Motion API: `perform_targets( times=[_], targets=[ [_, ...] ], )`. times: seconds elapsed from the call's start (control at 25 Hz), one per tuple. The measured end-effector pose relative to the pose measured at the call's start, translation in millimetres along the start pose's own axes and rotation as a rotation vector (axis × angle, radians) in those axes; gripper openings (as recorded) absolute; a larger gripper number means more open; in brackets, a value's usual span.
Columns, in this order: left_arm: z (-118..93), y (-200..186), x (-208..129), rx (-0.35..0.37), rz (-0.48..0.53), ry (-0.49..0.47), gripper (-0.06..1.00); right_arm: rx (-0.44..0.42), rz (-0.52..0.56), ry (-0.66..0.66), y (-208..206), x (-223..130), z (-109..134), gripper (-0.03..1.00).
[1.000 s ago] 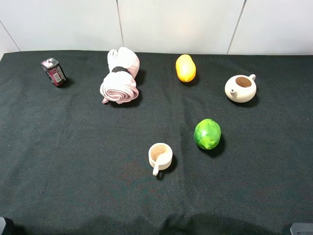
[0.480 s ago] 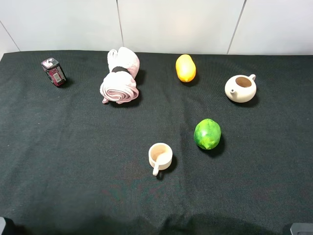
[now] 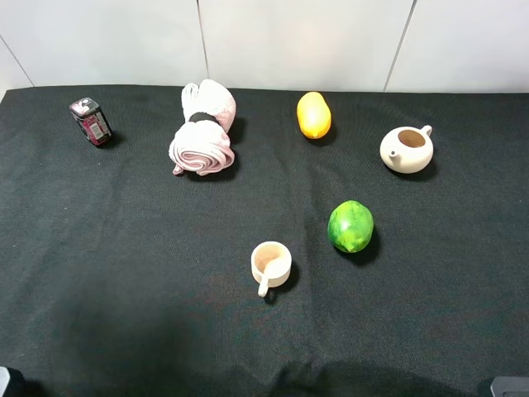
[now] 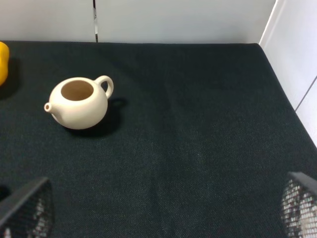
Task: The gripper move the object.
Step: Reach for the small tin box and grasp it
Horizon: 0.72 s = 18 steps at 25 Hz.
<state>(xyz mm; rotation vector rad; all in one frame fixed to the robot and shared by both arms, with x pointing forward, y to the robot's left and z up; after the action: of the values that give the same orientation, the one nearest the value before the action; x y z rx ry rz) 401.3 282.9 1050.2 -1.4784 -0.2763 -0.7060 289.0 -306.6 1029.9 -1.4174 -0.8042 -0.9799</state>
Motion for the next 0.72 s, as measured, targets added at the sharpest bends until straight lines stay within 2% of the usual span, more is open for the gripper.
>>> perform_targets(
  times=[0.72],
  targets=[
    [21.5, 58.2, 81.6, 0.034, 0.150, 0.016, 0.99, 0.000, 0.000, 0.000, 0.0, 0.0, 0.0, 0.69]
  ],
)
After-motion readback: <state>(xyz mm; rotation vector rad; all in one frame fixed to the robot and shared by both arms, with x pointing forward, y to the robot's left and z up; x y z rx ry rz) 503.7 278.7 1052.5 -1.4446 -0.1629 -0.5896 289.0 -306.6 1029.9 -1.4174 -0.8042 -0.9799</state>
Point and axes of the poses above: a point on each arm's last joint axis where the gripper is mounted, y pointing out along that axis toward the gripper, z along the wrist's bending axis when the last joint is at zero, x = y × z, the point moved 6 cm from there along y, pointing out along that axis toward the gripper, and after that the axes turned 5 degrees about y, right-handed, at the moved point
